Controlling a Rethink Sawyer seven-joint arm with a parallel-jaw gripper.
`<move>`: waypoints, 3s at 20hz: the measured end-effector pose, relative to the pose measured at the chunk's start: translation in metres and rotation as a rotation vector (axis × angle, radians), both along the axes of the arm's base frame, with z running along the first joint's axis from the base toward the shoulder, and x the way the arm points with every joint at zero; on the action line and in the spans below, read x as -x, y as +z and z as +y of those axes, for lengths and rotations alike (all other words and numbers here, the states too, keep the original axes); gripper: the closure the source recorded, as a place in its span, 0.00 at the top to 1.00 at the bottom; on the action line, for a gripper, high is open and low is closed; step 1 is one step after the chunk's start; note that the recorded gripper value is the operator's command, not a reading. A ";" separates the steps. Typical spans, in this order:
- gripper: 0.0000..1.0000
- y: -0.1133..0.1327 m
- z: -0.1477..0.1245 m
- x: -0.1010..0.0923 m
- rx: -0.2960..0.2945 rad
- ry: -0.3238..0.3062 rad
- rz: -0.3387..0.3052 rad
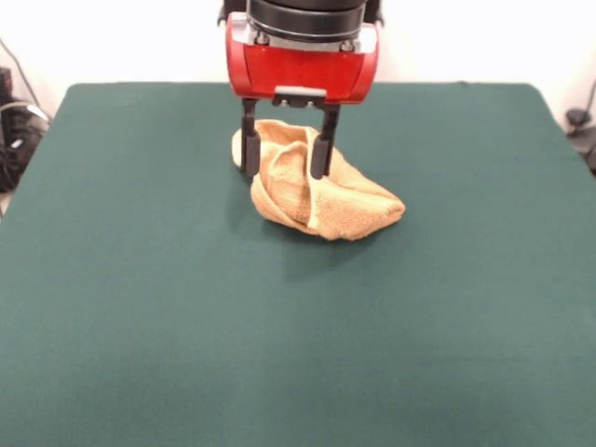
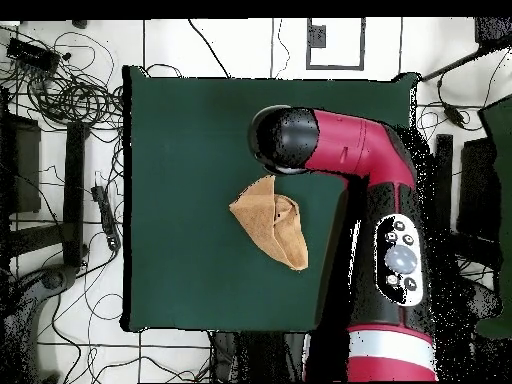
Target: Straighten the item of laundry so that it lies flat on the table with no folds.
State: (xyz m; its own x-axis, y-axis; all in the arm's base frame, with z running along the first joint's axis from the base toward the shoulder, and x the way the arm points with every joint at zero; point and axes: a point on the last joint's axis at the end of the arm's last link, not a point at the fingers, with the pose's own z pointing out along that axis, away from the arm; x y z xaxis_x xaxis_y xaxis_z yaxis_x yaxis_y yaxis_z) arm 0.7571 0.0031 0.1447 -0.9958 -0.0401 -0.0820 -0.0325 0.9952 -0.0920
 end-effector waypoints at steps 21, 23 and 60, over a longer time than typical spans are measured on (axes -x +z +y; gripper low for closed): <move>1.00 0.021 -0.089 -0.011 0.006 -0.114 -0.002; 1.00 0.022 -0.092 -0.010 0.005 -0.120 0.005; 0.00 0.082 -0.145 -0.007 0.003 -0.198 0.017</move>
State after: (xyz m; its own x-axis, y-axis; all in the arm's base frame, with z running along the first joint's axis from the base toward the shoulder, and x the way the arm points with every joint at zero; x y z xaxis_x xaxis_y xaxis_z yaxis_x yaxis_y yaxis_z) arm 0.7637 -0.1414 0.2264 -0.9856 0.1563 -0.0651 0.1622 0.9820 -0.0965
